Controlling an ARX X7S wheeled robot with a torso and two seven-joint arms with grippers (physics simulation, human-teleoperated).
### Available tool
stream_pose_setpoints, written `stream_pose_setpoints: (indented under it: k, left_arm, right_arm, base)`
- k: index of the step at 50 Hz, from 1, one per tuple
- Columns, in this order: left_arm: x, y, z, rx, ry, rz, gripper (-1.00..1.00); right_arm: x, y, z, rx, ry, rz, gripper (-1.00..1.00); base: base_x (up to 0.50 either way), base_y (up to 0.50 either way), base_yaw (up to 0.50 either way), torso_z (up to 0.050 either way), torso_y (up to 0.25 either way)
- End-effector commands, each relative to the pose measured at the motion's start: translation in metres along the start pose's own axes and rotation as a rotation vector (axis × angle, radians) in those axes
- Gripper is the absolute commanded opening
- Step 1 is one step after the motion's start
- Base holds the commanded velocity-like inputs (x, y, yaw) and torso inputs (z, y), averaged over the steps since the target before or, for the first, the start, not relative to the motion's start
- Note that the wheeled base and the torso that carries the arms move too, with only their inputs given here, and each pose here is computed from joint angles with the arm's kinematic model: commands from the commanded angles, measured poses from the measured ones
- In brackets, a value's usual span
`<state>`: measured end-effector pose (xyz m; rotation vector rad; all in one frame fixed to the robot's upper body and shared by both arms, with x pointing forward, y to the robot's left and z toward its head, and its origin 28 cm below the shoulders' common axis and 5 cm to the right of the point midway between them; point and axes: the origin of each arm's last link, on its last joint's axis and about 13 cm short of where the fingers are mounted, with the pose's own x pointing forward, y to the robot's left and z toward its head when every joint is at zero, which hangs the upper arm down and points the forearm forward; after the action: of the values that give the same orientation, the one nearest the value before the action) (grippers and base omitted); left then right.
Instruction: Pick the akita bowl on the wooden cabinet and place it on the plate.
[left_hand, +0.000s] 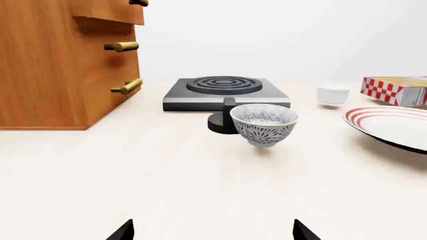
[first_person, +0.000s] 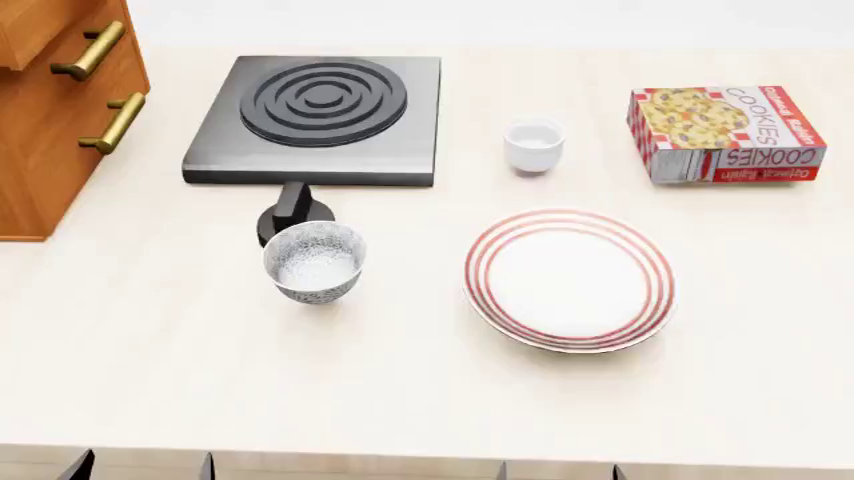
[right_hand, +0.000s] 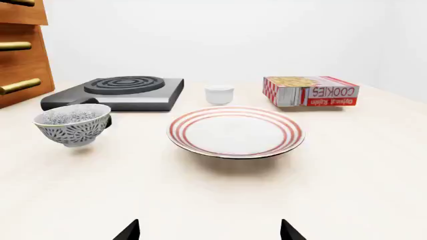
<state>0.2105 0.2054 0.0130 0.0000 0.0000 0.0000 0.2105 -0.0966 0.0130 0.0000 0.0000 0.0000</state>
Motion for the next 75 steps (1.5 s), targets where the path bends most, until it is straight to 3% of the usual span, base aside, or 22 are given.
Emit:
stream_pose_setpoints:
  k: [1, 7, 21, 65, 75]
  left_arm:
    - [0.0021, -0.0005, -0.0008, -0.001, -0.001, -0.003, 1.00]
    - [0.0028, -0.0010, -0.0017, -0.005, 0.000, -0.009, 1.00]
    - [0.0020, 0.0001, -0.0016, -0.011, -0.004, 0.008, 1.00]
    - [-0.0006, -0.0017, -0.0008, -0.010, -0.004, -0.006, 1.00]
    - [-0.0003, -0.0016, -0.0013, -0.010, 0.000, -0.011, 1.00]
  right_arm:
    - [0.0008, 0.0029, -0.0022, -0.045, 0.005, 0.024, 1.00]
    - [0.0025, 0.0007, -0.0019, -0.006, 0.005, 0.014, 1.00]
    - [0.0018, 0.0013, 0.0000, -0.007, -0.009, 0.016, 1.00]
    - [0.0009, 0.0015, 0.0012, -0.030, -0.019, -0.003, 1.00]
    - [0.0004, 0.0020, 0.0014, -0.047, -0.026, -0.007, 1.00]
  base:
    - [0.00, 0.00, 0.00, 0.000, 0.000]
    - [0.00, 0.00, 0.00, 0.000, 0.000]
    - [0.00, 0.00, 0.00, 0.002, 0.000]
    - [0.00, 0.00, 0.00, 0.050, 0.114]
    - [0.00, 0.16, 0.00, 0.008, 0.001]
